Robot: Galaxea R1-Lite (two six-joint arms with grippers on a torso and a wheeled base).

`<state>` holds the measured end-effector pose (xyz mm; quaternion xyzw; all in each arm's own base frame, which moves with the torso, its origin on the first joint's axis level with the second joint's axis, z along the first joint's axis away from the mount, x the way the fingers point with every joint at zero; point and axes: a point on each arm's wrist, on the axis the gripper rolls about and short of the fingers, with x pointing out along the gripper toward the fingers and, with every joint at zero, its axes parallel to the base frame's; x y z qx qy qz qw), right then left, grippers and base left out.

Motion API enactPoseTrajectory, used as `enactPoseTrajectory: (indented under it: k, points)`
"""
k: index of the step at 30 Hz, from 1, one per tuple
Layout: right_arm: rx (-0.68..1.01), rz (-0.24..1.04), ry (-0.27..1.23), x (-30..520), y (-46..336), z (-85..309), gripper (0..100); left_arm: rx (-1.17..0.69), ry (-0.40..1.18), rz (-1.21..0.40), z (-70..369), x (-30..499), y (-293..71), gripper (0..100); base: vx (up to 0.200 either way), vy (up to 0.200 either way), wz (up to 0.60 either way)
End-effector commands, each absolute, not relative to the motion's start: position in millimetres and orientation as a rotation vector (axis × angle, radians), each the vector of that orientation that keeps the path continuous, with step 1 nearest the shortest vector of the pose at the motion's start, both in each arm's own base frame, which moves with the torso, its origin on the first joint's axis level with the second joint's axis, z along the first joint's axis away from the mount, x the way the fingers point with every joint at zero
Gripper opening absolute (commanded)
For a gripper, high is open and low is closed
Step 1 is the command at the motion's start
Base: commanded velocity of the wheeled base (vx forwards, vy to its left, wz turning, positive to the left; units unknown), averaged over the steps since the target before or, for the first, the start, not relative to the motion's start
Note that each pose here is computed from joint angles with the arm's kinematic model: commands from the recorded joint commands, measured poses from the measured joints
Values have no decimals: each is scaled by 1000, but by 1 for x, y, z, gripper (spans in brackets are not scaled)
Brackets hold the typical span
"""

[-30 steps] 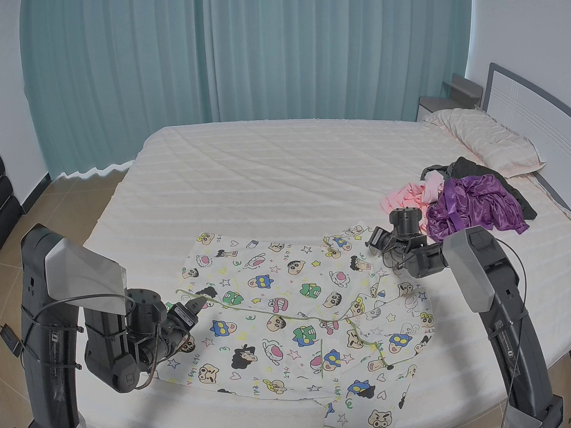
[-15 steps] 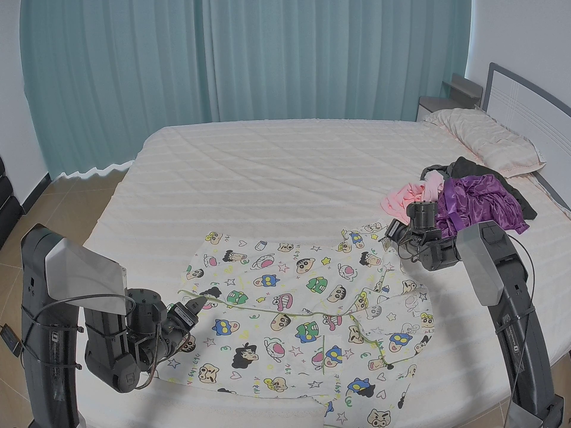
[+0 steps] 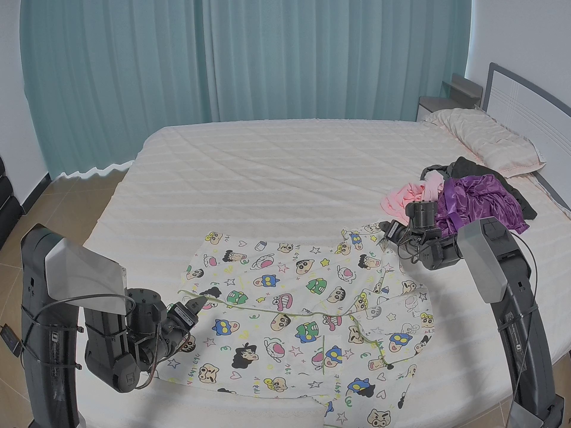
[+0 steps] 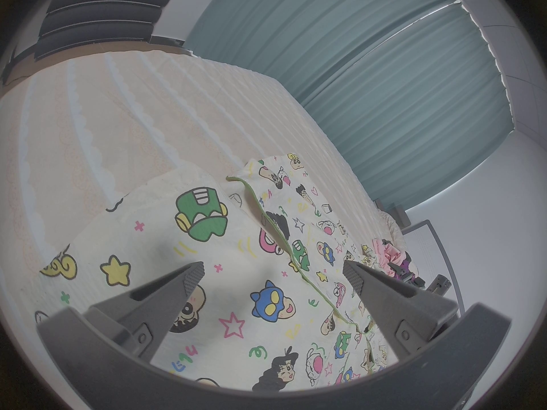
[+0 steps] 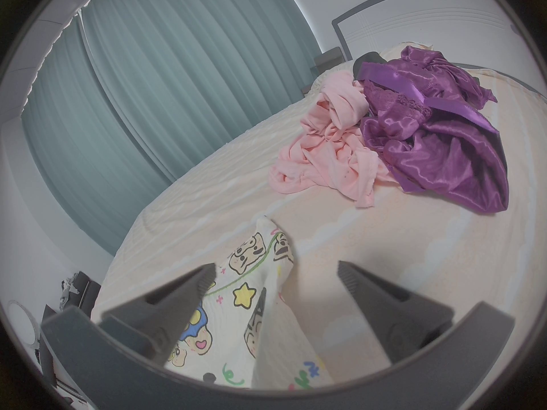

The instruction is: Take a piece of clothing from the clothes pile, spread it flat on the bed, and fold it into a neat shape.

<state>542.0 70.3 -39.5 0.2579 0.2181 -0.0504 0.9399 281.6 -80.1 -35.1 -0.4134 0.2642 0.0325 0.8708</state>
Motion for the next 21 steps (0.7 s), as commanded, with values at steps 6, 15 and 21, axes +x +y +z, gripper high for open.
enactPoseTrajectory:
  k: [6,15,21]
  points:
    - [518,-174,517,486,37,11,100,-877,531,72,-29,280,-75,100,0,0,0]
    - [454,-72,426,383,50,31,100,-930,520,83,-4,258,-68,100,-89,0,0]
    - [448,-32,473,326,62,25,100,-929,529,78,4,245,-65,100,-200,0,0]
